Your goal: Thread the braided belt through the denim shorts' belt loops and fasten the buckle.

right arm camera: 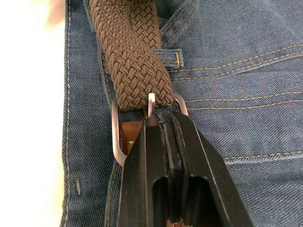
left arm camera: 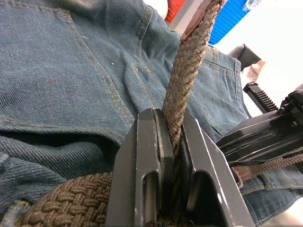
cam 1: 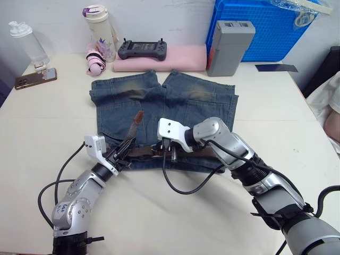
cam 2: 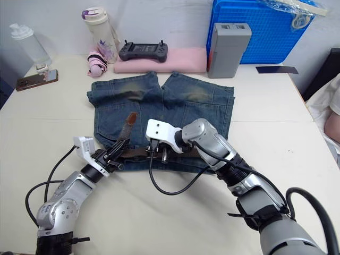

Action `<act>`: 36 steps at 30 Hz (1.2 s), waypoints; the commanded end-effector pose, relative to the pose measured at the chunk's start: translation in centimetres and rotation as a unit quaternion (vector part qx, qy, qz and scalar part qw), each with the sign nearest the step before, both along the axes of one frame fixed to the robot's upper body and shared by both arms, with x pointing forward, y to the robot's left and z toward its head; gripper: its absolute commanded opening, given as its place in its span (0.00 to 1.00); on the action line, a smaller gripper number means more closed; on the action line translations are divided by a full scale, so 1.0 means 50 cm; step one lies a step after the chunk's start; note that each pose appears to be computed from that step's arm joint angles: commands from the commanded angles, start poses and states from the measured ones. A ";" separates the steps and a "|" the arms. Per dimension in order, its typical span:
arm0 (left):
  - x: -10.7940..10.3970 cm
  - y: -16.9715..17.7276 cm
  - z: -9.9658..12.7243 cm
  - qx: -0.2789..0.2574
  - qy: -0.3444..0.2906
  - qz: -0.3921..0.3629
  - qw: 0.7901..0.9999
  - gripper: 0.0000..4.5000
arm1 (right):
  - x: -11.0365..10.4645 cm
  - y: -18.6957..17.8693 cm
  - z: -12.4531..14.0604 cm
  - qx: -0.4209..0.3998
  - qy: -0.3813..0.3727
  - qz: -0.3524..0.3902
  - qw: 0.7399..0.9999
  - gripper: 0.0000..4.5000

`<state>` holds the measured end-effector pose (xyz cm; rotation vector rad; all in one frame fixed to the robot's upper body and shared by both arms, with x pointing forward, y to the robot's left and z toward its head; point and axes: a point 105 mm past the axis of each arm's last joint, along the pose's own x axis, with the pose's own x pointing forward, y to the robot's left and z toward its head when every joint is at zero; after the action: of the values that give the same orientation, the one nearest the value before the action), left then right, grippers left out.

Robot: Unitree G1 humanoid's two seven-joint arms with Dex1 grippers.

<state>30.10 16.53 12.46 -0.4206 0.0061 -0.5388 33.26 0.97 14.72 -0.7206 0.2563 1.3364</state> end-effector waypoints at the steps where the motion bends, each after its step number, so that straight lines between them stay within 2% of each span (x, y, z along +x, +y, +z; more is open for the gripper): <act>1: -0.001 0.004 0.007 0.009 -0.010 0.003 1.000 0.00 | -0.009 0.003 0.028 0.013 -0.009 0.014 1.000 0.01; 12: -0.003 0.006 0.005 0.009 -0.010 0.006 1.000 0.00 | -0.014 0.005 0.030 0.017 -0.005 0.015 1.000 0.01; 19: -0.003 0.005 0.006 0.009 -0.010 0.005 1.000 0.00 | -0.012 0.007 0.009 0.001 -0.004 0.012 1.000 0.01; 28: -0.002 0.005 0.003 0.007 -0.009 0.006 1.000 0.00 | -0.005 0.023 -0.038 -0.051 0.011 0.029 0.998 0.01; 36: -0.001 0.005 0.003 0.012 -0.013 0.008 1.000 0.00 | -0.022 0.031 -0.093 -0.129 0.041 0.067 0.989 0.01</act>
<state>30.13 16.72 12.42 -0.4049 -0.0004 -0.5248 33.29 2.78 13.89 -0.8528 0.3032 1.4160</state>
